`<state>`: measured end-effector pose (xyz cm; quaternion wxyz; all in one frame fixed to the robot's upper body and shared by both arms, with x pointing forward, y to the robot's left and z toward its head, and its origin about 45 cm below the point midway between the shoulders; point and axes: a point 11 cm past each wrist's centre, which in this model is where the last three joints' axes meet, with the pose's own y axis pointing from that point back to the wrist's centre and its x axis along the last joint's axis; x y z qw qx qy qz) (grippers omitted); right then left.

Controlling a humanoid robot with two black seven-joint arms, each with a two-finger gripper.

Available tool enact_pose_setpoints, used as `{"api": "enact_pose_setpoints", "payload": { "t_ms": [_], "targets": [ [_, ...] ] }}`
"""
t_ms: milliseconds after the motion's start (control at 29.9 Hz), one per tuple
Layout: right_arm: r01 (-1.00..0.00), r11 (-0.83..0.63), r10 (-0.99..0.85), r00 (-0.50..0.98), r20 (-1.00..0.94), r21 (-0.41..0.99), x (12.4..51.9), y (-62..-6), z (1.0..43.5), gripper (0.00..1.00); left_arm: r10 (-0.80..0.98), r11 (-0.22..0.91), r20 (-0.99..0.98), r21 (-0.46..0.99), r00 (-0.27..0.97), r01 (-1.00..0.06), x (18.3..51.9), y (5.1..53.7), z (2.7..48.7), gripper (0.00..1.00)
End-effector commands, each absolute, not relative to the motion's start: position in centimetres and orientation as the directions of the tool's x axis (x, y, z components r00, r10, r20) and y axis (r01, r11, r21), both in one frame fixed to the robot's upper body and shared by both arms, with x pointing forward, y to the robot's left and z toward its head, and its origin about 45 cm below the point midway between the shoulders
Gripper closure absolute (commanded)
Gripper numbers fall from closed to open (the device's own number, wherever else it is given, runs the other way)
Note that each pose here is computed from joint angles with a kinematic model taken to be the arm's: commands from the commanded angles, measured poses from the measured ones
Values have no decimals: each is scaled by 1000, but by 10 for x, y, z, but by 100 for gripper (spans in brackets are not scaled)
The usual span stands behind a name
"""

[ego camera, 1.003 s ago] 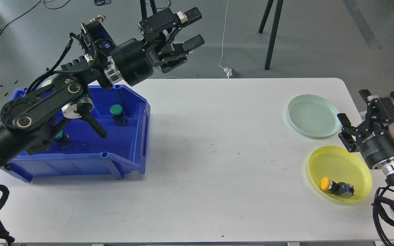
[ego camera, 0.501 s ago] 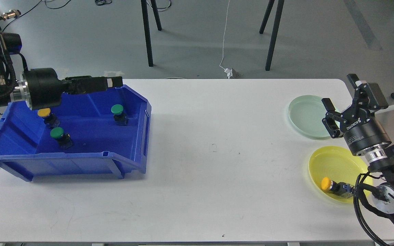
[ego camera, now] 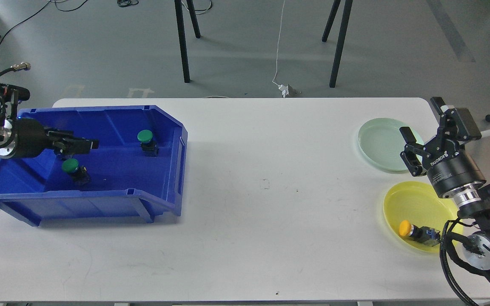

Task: Pass button and place on color plate
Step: 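Grasp a green-topped button in the bin with the left gripper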

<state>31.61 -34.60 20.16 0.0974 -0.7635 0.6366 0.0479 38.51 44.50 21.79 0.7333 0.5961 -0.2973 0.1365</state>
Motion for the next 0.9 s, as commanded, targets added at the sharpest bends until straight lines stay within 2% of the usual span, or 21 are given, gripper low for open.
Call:
{"api": "enact_pose_setpoints", "payload": {
  "t_ms": [0, 301, 869],
  "targets": [
    [-982, -171, -962, 185, -199, -85, 316, -346, 201, 2, -152, 220, 579, 810, 801, -543, 383, 454, 210, 18],
    [-981, -175, -961, 188, -203, -81, 313, -346, 199, 2, -130, 167, 547, 834, 827, -526, 375, 471, 190, 18],
    [-983, -171, -962, 183, -204, -73, 310, -347, 196, 2, -110, 157, 525, 848, 844, -507, 371, 470, 166, 20]
  ]
}}
